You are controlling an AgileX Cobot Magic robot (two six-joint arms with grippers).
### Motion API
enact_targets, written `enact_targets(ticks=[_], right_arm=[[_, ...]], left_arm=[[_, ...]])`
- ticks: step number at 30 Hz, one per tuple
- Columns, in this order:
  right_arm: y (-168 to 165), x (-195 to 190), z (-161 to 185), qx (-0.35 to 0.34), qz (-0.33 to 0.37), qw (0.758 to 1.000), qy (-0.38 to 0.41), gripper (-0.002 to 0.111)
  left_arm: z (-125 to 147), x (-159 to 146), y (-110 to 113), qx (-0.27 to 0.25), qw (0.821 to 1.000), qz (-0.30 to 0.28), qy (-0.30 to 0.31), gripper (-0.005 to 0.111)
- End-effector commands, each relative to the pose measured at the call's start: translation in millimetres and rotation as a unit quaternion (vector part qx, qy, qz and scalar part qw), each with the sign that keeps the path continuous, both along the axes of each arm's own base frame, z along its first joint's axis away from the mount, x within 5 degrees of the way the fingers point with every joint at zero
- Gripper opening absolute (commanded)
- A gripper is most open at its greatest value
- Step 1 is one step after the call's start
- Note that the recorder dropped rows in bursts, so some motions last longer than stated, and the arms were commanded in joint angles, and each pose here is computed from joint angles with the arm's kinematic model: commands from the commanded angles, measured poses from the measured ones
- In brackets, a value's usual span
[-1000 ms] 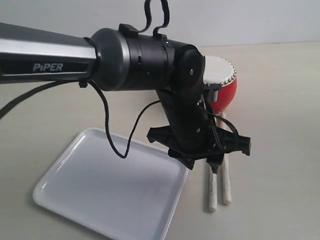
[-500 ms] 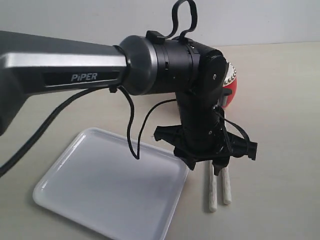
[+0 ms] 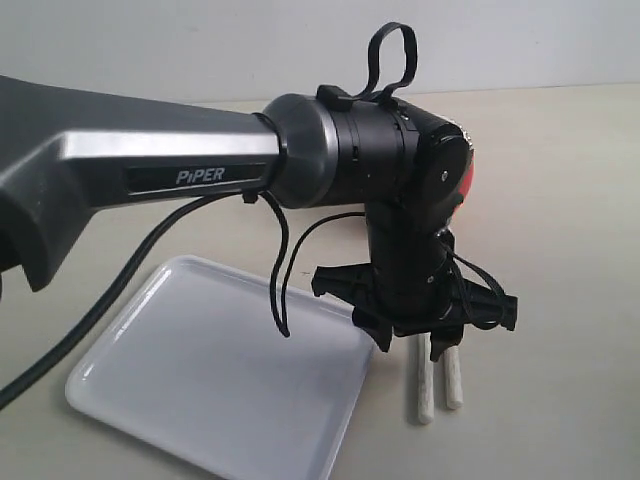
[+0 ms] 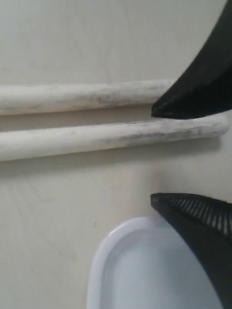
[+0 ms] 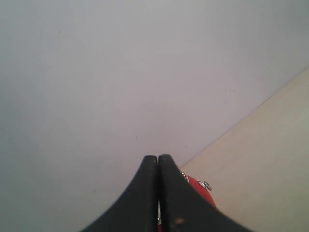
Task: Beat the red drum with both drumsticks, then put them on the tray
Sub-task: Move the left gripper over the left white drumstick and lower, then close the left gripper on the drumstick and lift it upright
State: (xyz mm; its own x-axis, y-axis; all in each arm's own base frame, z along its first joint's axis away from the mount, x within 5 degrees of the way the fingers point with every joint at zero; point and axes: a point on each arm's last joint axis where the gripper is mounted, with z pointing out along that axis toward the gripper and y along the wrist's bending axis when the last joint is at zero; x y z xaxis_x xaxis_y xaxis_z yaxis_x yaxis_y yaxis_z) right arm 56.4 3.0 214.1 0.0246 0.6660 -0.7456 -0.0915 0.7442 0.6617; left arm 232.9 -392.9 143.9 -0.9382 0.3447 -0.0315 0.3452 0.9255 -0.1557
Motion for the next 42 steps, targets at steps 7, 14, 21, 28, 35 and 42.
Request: enact_targets(ticks=[7, 14, 21, 28, 35, 42], right_arm=[[-0.3, -0.3, -1.5, -0.004, -0.003, 1.0, -0.001, 0.0], [-0.3, -0.3, -1.5, -0.004, -0.003, 1.0, -0.001, 0.0], [-0.3, -0.3, -1.5, -0.004, -0.003, 1.0, -0.001, 0.0], [-0.3, -0.3, -1.5, -0.004, -0.003, 1.0, -0.001, 0.0], [-0.3, -0.3, -1.5, -0.004, -0.003, 1.0, -0.001, 0.0], [-0.3, -0.3, -1.5, -0.005, -0.003, 1.0, -0.001, 0.0]], left_arm=[[-10.7, -0.4, -3.6, 0.008, 1.0, 0.006, -0.007, 0.047], [-17.0, -2.1, -4.5, 0.014, 1.0, 0.011, 0.0, 0.047], [-15.1, -1.8, -4.7, 0.016, 1.0, 0.012, 0.0, 0.047], [-10.7, 2.7, -7.8, 0.012, 1.0, 0.008, -0.018, 0.047], [-25.1, -0.8, -5.7, 0.042, 0.999, 0.004, 0.001, 0.047], [-24.8, -1.7, -7.1, 0.04, 0.999, 0.001, -0.004, 0.047]])
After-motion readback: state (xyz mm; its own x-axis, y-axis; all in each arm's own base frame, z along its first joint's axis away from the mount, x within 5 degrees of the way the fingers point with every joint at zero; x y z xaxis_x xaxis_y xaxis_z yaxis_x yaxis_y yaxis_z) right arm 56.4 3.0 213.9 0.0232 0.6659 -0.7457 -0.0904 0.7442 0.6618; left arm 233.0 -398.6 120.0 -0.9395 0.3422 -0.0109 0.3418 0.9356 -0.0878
